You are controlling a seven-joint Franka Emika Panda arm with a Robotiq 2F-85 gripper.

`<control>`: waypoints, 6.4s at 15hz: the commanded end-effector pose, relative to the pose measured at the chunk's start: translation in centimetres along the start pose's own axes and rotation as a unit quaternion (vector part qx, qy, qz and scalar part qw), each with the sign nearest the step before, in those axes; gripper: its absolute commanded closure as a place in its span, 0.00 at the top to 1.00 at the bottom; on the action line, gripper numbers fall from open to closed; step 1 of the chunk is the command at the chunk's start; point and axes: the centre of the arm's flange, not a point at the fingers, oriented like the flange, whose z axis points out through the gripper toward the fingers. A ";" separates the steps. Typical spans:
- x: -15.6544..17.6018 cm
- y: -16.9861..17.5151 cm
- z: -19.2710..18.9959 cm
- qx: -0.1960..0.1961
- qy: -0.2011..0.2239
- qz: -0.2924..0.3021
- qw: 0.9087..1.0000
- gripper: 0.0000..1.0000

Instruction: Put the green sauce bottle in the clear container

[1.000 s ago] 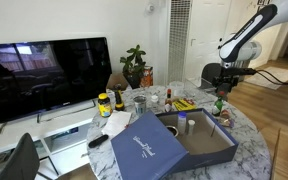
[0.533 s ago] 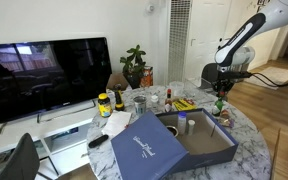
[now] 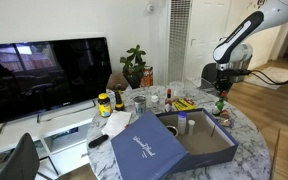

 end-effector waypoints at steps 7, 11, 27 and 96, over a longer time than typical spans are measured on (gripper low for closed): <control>0.0 0.1 -0.5 -0.014 -0.019 -0.003 1.000 0.77; -2.3 0.7 0.3 -0.022 -0.060 -0.011 0.998 1.00; -1.3 -1.5 1.1 -0.014 -0.032 -0.028 0.999 0.72; 18.7 -1.3 -6.3 0.011 0.005 0.051 0.999 0.08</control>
